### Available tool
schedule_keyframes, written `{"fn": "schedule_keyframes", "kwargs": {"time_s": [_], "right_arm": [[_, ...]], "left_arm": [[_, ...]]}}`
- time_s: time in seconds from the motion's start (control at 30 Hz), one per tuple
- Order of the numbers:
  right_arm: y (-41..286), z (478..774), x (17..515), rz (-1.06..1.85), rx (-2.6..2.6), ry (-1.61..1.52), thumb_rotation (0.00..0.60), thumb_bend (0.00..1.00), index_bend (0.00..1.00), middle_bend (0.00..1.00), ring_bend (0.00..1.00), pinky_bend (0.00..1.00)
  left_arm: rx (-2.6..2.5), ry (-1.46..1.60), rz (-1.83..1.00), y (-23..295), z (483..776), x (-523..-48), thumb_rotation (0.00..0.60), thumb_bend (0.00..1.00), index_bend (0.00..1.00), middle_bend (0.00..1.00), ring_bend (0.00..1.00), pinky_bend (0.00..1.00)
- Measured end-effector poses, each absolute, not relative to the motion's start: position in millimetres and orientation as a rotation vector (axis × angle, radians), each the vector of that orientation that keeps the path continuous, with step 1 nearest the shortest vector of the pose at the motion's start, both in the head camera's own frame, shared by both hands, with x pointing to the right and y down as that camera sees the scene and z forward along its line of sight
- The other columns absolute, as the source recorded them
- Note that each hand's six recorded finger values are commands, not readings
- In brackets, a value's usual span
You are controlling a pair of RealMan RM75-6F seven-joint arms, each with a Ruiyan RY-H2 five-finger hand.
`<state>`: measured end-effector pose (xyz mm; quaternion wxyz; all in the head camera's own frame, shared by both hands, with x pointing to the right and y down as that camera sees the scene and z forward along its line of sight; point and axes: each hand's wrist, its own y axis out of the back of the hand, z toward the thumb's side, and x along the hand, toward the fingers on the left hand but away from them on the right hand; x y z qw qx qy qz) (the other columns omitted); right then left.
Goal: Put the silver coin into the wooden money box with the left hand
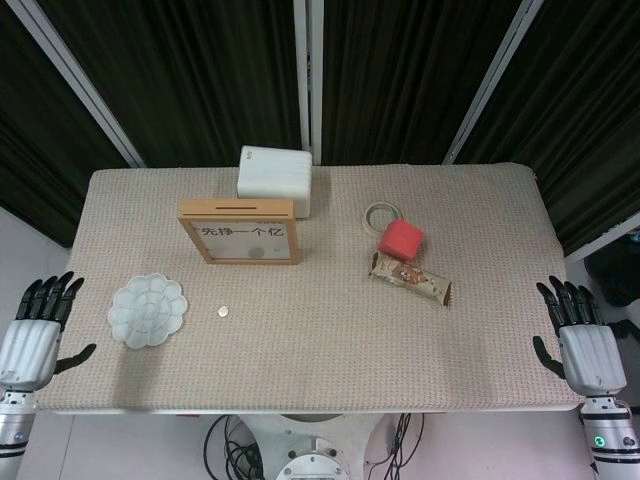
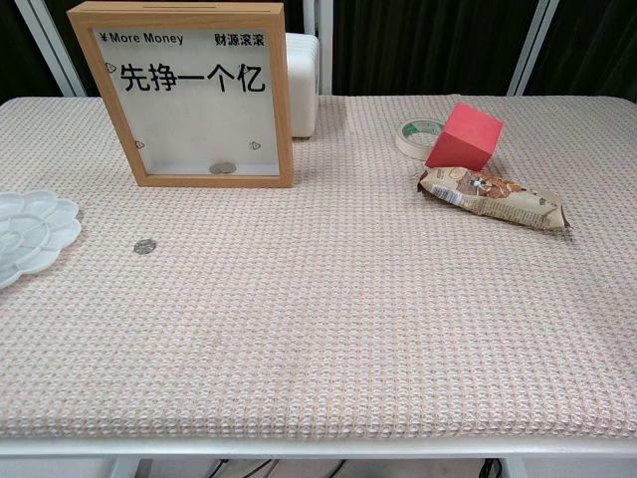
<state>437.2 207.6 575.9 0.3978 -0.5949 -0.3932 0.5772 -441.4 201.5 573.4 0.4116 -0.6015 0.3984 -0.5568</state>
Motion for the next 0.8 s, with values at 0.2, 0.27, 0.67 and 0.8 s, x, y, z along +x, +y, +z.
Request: {"fn": "schedule_keyframes", "kwargs": {"time_s": [0.2,0.27,0.67,0.8], "right_arm": [[208.2,577.0,437.7,1.464,-1.508,-0.992,0.6,0.32,0.0,0.0,0.0,0.0],[208.2,576.2,438.1,1.462,-1.506,-0.993,0.6,0.32,0.0,0.0,0.0,0.0],[207.9,572.9,440.8,1.461,-1.503,-1.007,0.6,0.32,0.0,0.0,0.0,0.0],[207.5,573.4,442.8,1.468,-1.503,-1.006,0.6,0.32,0.0,0.0,0.0,0.0]], "left_arm": [[-1.527,0.994,-1.411,205.1,577.4,-441.1,0.6,0.13,0.04,0.0,0.0,0.01],[-1.528,0.994,-1.408,205.5,577.3,-440.5,0.6,0.13,0.04,0.0,0.0,0.01],[-1.566,0.952,-1.358,204.0,575.3,-422.9,0.6,0.13,0.04,0.0,0.0,0.01],[-1.608,0.905,-1.348,204.9,583.4,-411.0,0.6,0.13,0.04,0.0,0.0,0.01]]}}
